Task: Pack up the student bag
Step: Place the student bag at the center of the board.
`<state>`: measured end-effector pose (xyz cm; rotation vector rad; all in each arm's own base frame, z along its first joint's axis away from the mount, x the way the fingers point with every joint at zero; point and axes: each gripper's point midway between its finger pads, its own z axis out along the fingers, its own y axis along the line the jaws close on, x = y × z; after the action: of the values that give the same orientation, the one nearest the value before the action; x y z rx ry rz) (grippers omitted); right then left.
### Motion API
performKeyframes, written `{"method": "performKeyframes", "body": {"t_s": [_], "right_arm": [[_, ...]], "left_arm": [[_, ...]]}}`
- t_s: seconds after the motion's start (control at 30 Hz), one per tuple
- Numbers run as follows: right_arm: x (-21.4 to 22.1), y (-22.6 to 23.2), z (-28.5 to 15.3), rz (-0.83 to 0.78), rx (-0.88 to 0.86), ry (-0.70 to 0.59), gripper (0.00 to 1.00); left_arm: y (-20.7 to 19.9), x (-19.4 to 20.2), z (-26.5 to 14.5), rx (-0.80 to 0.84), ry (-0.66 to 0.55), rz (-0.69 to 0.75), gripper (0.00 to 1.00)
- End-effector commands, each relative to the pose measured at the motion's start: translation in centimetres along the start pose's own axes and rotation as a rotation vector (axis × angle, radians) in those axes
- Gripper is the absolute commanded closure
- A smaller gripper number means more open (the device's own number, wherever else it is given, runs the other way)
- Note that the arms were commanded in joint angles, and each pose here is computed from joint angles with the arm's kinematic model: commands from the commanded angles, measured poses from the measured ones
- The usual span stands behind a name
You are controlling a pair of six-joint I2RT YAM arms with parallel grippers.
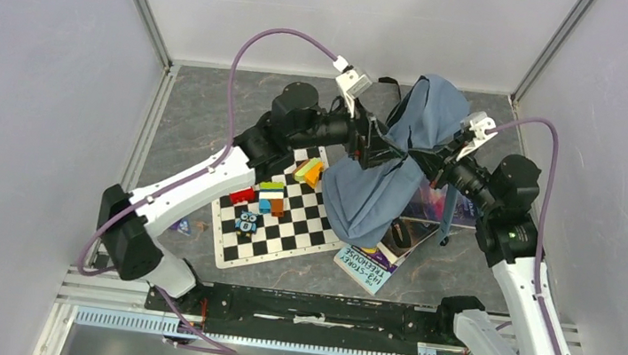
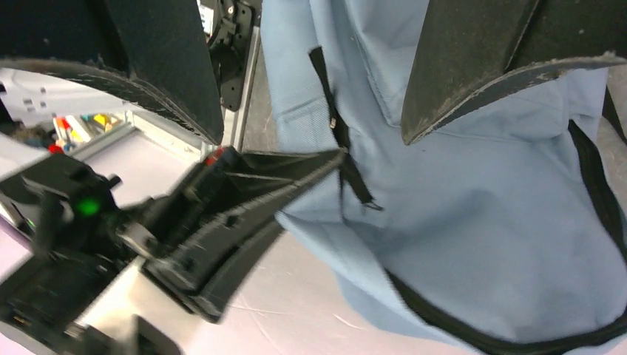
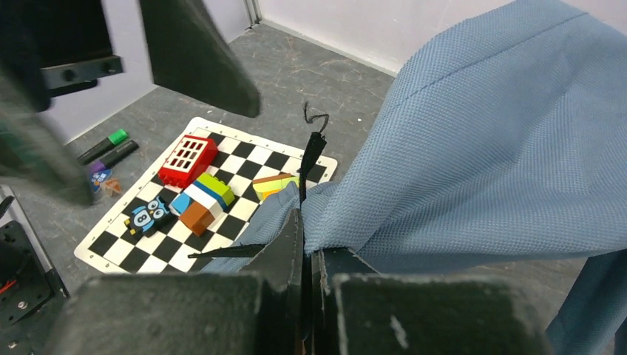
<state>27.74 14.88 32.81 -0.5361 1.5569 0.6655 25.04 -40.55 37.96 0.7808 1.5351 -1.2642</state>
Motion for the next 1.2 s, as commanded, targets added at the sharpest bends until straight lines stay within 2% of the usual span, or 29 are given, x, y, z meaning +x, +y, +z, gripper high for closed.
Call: {"method": "performKeyframes", "body": {"t_s": [0.0,0.2,0.3,0.37,0.47,0.57,0.67,0.77,0.93,1.1,1.13,1.17], "right_arm": [[0.7,0.9,-0.6,-0.035,-0.032,0.016,1.0],[2.8,0.8,-1.0,0.011,-0.007,0.052,1.0],[4.4,-1.9,-1.8,0.083,0.184,0.073,1.0],[5.8,-4.0,-2.9,0.142,0.338,0.091,1.0],[8.0,-5.5,-4.0,0.173,0.448,0.122,1.0],[9.4,-6.1,-4.8,0.19,0.504,0.142,1.0],[8.8,-6.8,-5.7,0.189,0.569,0.104,1.0],[7.2,-7.5,-6.9,0.173,0.642,0.039,1.0],[5.0,-7.6,-8.1,0.153,0.683,-0.026,1.0],[4.7,-7.4,-9.0,0.142,0.701,-0.026,1.0],[4.7,-7.4,-9.1,0.14,0.703,-0.024,1.0],[4.7,-7.4,-9.2,0.137,0.703,-0.02,1.0]], "left_arm": [[1.1,-2.2,1.5,-0.08,-0.087,-0.144,0.09],[0.9,-0.8,3.5,-0.037,-0.075,-0.22,0.17],[1.2,1.3,3.9,-0.048,-0.025,-0.217,0.13],[1.7,3.4,3.5,-0.069,0.026,-0.192,0.09],[1.9,7.3,2.2,-0.082,0.107,-0.088,0.01],[2.5,12.1,1.1,-0.128,0.223,0.048,0.0],[3.9,16.1,0.3,-0.228,0.337,0.105,0.0],[3.2,19.1,0.8,-0.185,0.419,0.103,0.0],[2.0,22.5,2.3,-0.159,0.504,0.185,0.0],[2.1,25.0,3.3,-0.194,0.557,0.277,0.0],[2.7,25.0,3.4,-0.249,0.558,0.306,0.01],[3.4,25.1,3.4,-0.301,0.565,0.342,0.09]]}}
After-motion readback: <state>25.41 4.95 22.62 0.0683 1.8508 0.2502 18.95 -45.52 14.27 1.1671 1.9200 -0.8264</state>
